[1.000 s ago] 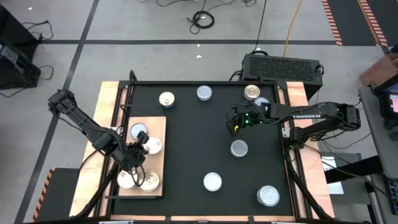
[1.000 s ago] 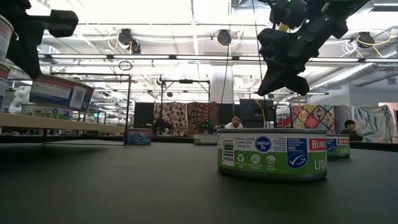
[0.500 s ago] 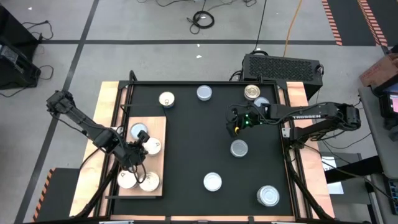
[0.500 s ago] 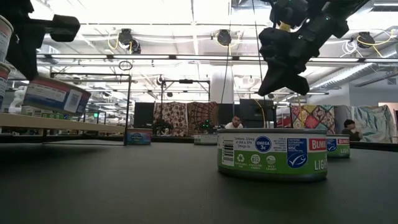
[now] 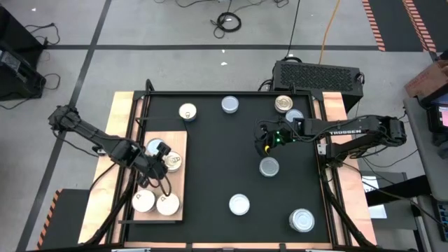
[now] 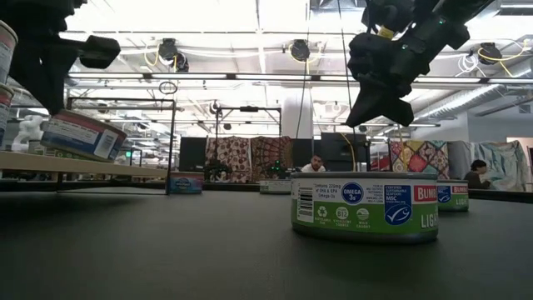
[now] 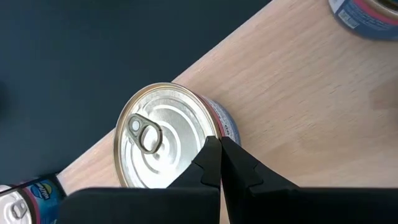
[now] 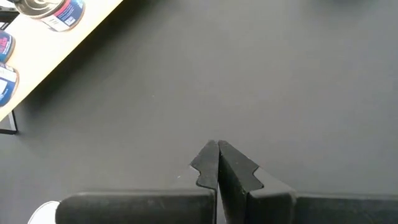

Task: Stack canned seafood by type on shelf
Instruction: Put the blue tuna can aligned with the other blue tuna can on the shelf

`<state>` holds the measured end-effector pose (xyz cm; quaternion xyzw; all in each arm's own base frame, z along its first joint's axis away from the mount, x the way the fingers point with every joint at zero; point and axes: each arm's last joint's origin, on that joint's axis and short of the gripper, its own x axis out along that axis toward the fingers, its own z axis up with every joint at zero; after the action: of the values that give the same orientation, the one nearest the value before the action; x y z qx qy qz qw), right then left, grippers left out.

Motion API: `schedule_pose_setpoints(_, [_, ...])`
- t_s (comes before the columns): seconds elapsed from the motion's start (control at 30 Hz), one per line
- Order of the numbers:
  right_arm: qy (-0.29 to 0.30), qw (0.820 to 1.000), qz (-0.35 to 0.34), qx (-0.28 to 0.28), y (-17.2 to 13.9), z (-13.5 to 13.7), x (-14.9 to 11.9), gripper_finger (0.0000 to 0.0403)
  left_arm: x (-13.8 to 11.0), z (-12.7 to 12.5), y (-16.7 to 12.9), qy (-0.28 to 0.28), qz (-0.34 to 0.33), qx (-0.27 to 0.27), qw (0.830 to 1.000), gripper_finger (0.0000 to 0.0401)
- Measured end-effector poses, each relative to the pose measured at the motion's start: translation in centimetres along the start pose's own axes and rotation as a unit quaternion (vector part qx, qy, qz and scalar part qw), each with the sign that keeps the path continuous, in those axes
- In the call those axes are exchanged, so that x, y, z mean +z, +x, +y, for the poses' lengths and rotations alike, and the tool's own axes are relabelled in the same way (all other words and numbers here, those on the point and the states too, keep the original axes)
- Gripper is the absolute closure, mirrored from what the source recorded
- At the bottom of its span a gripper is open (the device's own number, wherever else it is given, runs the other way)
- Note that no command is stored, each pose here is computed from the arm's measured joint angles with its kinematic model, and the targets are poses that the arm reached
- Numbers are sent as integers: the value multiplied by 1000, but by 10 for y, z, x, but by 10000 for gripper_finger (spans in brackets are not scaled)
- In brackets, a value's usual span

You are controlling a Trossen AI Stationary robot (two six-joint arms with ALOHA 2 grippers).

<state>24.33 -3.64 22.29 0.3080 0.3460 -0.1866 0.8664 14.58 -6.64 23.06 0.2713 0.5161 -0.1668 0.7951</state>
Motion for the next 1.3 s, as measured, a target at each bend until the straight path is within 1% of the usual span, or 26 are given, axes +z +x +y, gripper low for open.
schedule_pose_setpoints(0.17, [-4, 1000, 0, 0, 0, 0, 0, 403, 0, 1, 0, -4, 1, 0, 1000, 398])
schedule_pose_setpoints(0.47, [-10, 1000, 1, -1, 0, 0, 0, 403, 0, 1, 1, -4, 2, 3, 1000, 354])
schedule_pose_setpoints(0.6, [-10, 1000, 3, 0, 0, 0, 0, 403, 0, 4, -1, -20, 6, 37, 999, 333])
schedule_pose_setpoints(0.67, [-10, 1000, 3, 1, 0, 0, 0, 403, 3, 6, -5, -38, 2, 56, 998, 323])
schedule_pose_setpoints(0.8, [-17, 1000, 3, 1, 0, 0, 0, 403, 10, 11, -20, -62, -13, 67, 996, 314])
schedule_pose_setpoints(0.93, [-19, 1000, 3, 1, 0, 0, 0, 403, 20, 23, -38, -82, -43, 77, 993, 313])
schedule_pose_setpoints(1.0, [-21, 1000, 3, 1, 0, 0, 0, 403, 21, 31, -43, -96, -48, 97, 990, 314])
schedule_pose_setpoints(1.13, [-30, 1000, 2, 1, 0, 0, 0, 403, 11, 55, -40, -131, -17, 135, 982, 324])
schedule_pose_setpoints(1.23, [-32, 999, 2, 1, 0, 0, 0, 403, -1, 72, -37, -145, 8, 142, 979, 336])
schedule_pose_setpoints(1.3, [-33, 999, 1, 2, 0, 0, 0, 403, -6, 82, -37, -154, 9, 148, 977, 341])
